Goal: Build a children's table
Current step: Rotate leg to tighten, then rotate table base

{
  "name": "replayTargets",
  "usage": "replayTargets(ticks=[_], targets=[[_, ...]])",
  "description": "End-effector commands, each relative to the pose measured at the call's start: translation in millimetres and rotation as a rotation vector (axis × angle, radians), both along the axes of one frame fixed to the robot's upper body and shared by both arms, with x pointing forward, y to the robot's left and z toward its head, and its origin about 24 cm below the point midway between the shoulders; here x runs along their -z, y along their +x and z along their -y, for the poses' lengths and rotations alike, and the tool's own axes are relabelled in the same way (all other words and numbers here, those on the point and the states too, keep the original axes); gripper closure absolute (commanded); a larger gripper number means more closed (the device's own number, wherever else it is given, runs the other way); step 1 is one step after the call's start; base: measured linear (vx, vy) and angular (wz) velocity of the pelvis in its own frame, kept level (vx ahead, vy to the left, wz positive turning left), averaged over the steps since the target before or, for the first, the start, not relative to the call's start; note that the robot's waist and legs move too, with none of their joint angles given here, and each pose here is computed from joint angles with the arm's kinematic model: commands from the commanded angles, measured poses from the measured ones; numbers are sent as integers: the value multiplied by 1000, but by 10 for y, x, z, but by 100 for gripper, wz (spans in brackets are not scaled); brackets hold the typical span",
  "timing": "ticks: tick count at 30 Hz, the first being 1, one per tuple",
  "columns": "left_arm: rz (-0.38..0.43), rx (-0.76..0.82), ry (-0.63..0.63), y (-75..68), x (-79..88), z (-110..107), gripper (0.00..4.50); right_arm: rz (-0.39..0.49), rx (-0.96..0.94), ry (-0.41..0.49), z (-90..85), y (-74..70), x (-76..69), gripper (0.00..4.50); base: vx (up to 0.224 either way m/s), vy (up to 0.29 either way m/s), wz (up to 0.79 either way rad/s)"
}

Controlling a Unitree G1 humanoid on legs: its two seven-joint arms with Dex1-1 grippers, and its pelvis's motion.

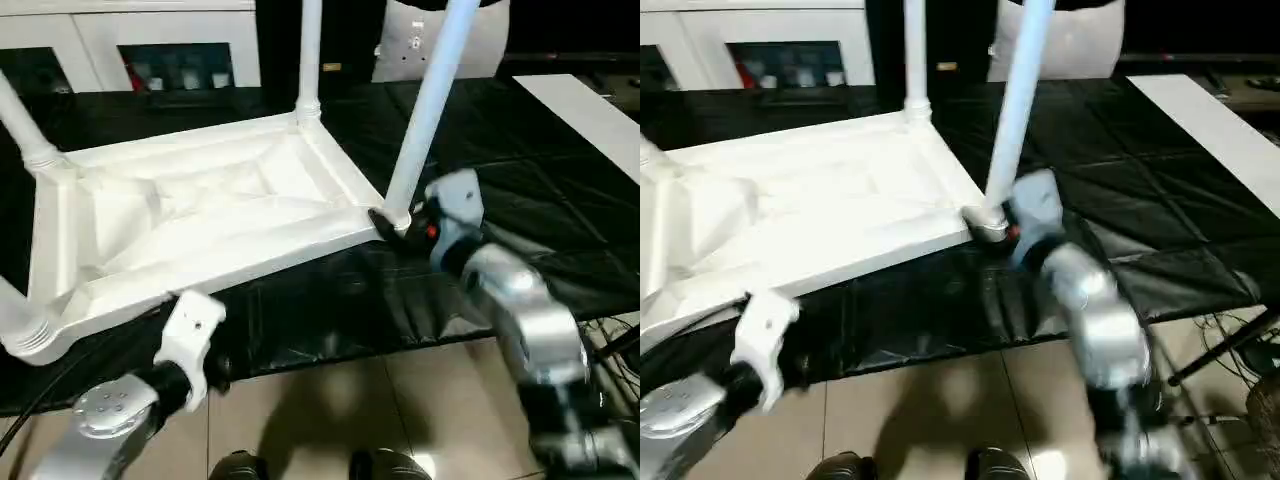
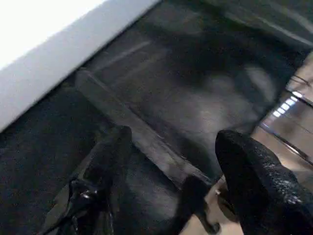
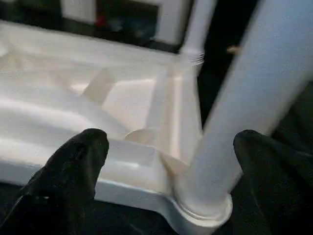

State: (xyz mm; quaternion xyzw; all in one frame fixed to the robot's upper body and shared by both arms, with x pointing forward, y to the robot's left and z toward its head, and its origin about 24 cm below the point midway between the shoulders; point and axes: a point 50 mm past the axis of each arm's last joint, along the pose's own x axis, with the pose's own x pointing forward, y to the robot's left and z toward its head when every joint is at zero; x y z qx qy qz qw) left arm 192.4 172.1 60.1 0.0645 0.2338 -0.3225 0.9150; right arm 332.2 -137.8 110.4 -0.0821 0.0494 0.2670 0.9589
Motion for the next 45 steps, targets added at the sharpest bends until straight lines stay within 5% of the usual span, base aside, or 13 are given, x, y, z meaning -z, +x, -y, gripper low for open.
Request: replayTargets(ticks=[1, 8, 16, 21, 24, 26, 33, 35, 40, 41, 45], targets=[[-36, 11, 36, 29, 0, -51, 128, -18, -114, -5, -47, 50, -20, 0, 0, 0, 0], [-60, -110, 131, 207, 56, -195, 98, -17, -156, -2, -186, 207, -44, 0, 0, 0, 0], [-132, -145, 178, 272, 131, -233, 37, 45, 148, 136, -35, 530, -164, 0, 0, 0, 0], [-70, -181, 183, 416, 85, -213, 3, 70, 421, 192, 358, 670, -228, 0, 0, 0, 0], [64, -221, 183, 605, 0, -173, 3, 120, 569, 210, 719, 714, -341, 0, 0, 0, 0], [98, -226, 180, 644, -22, -157, 3, 132, 586, 209, 786, 716, -368, 0, 0, 0, 0], [167, -247, 131, 625, -57, -88, 3, 147, 455, 166, 760, 681, -333, 0, 0, 0, 0], [207, -315, 46, 446, -78, -53, 3, 156, 181, 133, 509, 531, -166, 0, 0, 0, 0], [186, -362, 20, 110, 10, -60, 3, 134, 20, 160, 278, 278, 7, 0, 0, 0, 0], [195, -436, 28, -13, 29, -125, 3, 117, 10, 104, 182, 155, 115, 0, 0, 0, 0], [288, -640, 46, -84, -52, -282, 3, -92, -41, 69, 22, -37, 336, 0, 0, 0, 0]])
